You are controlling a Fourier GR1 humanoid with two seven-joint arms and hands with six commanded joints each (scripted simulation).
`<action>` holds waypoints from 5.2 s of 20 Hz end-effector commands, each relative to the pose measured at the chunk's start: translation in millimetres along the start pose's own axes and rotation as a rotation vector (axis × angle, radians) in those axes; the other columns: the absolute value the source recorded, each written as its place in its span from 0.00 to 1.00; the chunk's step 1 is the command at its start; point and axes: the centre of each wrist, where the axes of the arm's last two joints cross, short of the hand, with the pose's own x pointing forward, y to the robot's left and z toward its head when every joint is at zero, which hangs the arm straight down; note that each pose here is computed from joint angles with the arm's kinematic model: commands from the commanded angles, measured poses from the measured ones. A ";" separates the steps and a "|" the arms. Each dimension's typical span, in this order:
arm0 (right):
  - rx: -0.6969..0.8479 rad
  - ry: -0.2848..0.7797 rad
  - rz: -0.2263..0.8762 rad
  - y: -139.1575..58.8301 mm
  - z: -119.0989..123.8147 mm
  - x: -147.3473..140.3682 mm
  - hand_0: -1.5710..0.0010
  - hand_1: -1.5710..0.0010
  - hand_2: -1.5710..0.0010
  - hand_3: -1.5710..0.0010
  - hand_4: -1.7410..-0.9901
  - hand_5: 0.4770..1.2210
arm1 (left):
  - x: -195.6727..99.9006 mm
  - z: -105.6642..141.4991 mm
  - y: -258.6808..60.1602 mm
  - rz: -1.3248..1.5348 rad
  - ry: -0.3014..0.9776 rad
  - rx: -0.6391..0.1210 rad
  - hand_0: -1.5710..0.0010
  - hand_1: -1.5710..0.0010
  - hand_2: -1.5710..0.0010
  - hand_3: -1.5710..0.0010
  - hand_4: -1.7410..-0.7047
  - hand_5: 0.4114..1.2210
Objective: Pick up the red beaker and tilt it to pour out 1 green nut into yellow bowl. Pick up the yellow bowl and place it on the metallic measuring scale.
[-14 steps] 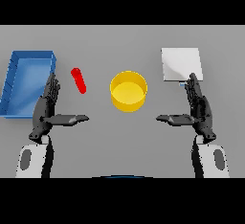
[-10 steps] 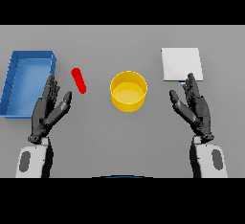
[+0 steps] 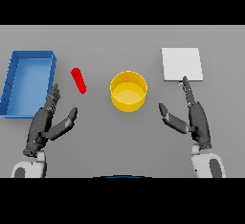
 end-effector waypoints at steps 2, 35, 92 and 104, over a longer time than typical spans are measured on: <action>0.005 -0.016 -0.017 -1.9 -1.5 1.7 1.00 1.00 1.00 1.00 0.79 0.18 | -2.4 -11.9 -1.3 -0.006 0.037 -0.011 1.00 1.00 1.00 1.00 0.58 0.29; 0.008 -0.002 -0.073 -10.1 0.9 0.2 1.00 1.00 1.00 1.00 0.67 0.23 | -54.1 -158.6 -32.4 0.053 0.043 0.015 0.76 0.74 0.71 0.67 0.32 0.57; -0.017 -0.010 -0.083 -3.9 2.8 3.5 1.00 1.00 1.00 1.00 0.71 0.14 | 119.8 -221.5 -112.1 -1.892 -0.342 -0.747 0.00 0.00 0.00 0.04 0.01 1.00; -0.019 -0.003 -0.074 0.2 1.6 -1.3 1.00 1.00 1.00 1.00 0.81 0.14 | 121.8 -220.7 -135.5 -2.346 -0.551 -0.810 0.00 0.00 0.00 0.00 0.01 1.00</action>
